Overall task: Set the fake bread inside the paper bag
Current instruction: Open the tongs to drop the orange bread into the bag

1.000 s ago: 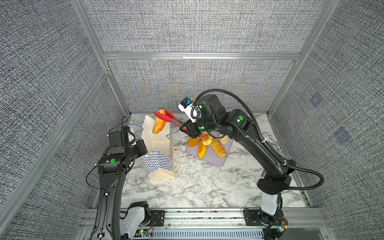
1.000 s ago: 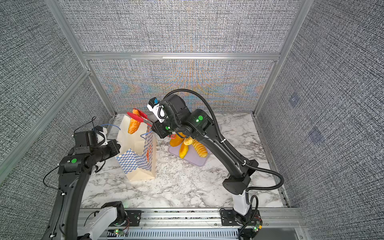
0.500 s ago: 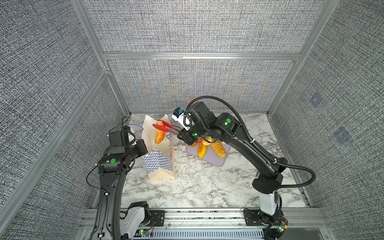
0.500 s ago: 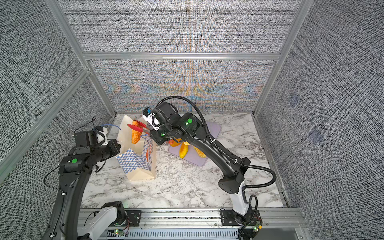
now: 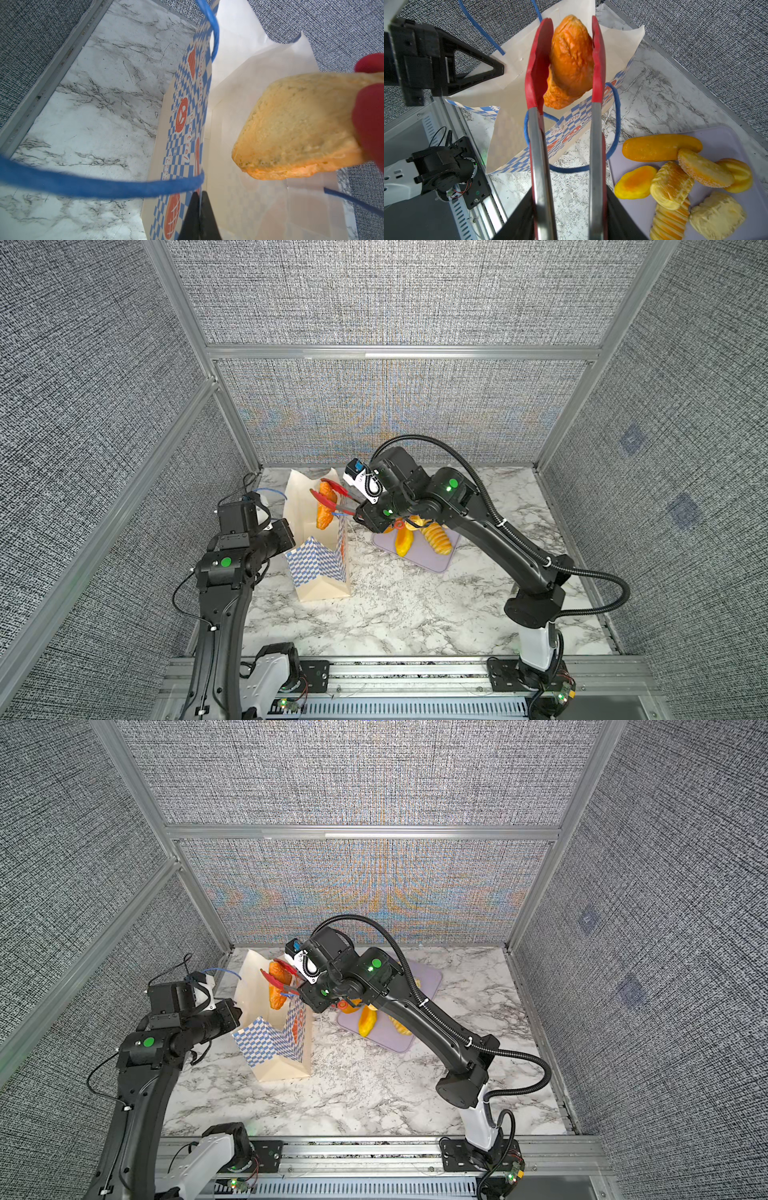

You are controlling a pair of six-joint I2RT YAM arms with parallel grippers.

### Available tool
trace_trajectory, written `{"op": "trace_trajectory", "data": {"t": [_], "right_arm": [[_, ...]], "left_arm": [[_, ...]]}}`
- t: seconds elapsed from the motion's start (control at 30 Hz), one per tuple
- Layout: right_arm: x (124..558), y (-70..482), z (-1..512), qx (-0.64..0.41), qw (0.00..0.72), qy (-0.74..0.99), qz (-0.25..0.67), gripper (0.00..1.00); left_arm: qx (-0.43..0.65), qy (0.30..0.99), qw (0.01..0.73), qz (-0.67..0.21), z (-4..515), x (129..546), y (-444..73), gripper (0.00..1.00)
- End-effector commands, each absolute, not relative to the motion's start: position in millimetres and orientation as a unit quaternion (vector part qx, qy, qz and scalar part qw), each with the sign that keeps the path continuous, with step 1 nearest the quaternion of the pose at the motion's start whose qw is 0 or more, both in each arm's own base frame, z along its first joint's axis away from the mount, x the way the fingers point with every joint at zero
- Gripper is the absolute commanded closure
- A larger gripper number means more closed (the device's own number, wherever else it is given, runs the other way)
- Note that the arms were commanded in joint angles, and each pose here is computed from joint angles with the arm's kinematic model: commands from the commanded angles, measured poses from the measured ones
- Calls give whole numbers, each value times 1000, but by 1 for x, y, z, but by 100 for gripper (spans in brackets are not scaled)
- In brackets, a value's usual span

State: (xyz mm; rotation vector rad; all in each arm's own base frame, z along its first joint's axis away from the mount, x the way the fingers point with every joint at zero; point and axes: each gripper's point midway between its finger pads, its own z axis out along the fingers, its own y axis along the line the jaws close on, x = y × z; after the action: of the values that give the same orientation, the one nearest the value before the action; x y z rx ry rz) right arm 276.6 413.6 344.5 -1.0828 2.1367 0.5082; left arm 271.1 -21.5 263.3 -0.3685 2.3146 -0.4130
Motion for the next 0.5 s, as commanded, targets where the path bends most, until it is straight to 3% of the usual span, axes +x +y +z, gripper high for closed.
{"op": "trace_trajectory", "data": {"t": [0.0,0.47], "right_arm": [[277,416,351,-417,351,814,200,49],[277,414,370,-407,378,804,212,45]], "left_arm": [[-144,901,374,-164,265,272,-22,98],[-145,902,374,-163,264,271,-21,98]]}}
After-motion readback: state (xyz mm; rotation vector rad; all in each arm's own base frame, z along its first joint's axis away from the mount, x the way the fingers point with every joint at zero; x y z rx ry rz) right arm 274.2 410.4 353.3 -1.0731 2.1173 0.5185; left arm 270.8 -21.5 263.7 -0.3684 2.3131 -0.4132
